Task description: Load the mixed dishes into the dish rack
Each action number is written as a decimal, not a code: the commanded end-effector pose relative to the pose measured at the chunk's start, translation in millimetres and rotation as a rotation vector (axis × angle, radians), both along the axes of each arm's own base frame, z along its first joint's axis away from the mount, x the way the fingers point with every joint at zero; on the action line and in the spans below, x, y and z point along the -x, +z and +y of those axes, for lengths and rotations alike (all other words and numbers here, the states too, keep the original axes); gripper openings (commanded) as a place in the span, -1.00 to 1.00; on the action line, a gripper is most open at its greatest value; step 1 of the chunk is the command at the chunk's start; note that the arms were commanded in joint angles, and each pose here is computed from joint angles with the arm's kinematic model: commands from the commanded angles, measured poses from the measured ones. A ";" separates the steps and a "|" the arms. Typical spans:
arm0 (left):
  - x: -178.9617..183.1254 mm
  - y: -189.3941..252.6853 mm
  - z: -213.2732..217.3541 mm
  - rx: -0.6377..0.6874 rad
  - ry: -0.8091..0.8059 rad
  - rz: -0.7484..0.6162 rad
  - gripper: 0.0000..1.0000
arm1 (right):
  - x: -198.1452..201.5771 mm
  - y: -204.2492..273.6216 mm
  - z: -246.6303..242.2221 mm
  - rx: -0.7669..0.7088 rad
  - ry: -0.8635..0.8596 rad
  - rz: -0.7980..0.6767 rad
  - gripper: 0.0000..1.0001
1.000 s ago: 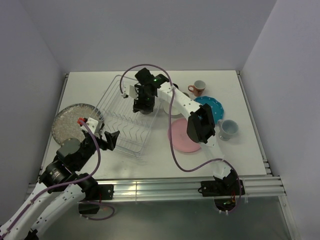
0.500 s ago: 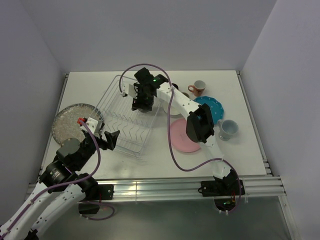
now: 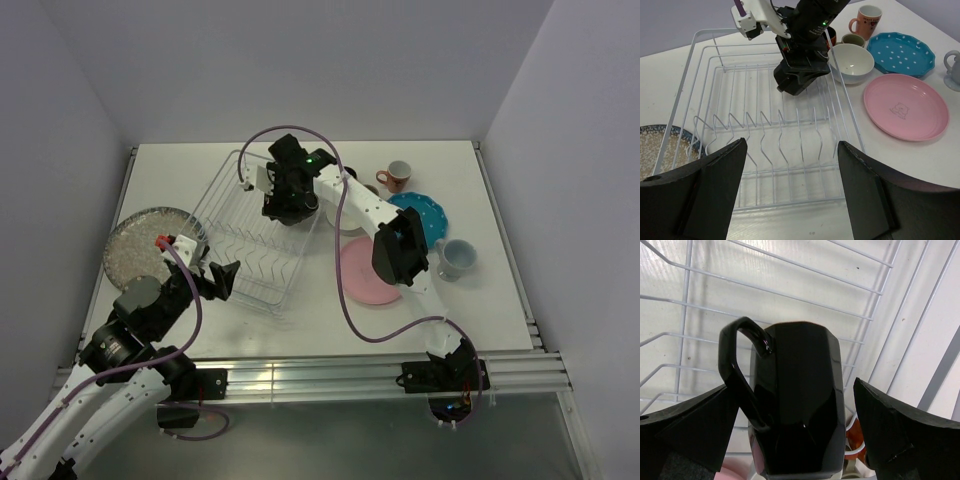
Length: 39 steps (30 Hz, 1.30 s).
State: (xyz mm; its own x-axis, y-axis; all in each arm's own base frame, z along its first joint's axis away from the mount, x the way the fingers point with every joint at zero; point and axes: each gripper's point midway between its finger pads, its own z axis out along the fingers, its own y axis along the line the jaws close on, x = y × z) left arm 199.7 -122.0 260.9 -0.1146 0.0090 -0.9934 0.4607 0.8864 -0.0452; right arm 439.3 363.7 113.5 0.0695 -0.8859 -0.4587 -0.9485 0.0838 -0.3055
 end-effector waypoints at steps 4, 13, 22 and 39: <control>-1.3 7.0 -4.1 0.013 -0.015 -0.024 0.61 | -8.8 15.8 14.6 -0.069 0.010 -0.044 0.89; -1.3 6.7 -5.1 0.011 -0.020 -0.024 0.61 | -10.5 11.7 15.8 -0.065 0.017 -0.047 0.70; -1.5 6.1 -7.2 0.006 -0.030 -0.021 0.61 | -6.8 14.9 14.8 -0.076 0.023 -0.042 0.87; -1.8 3.7 -10.3 -0.004 -0.044 -0.016 0.60 | 5.2 26.2 -12.6 -0.127 0.025 0.050 0.94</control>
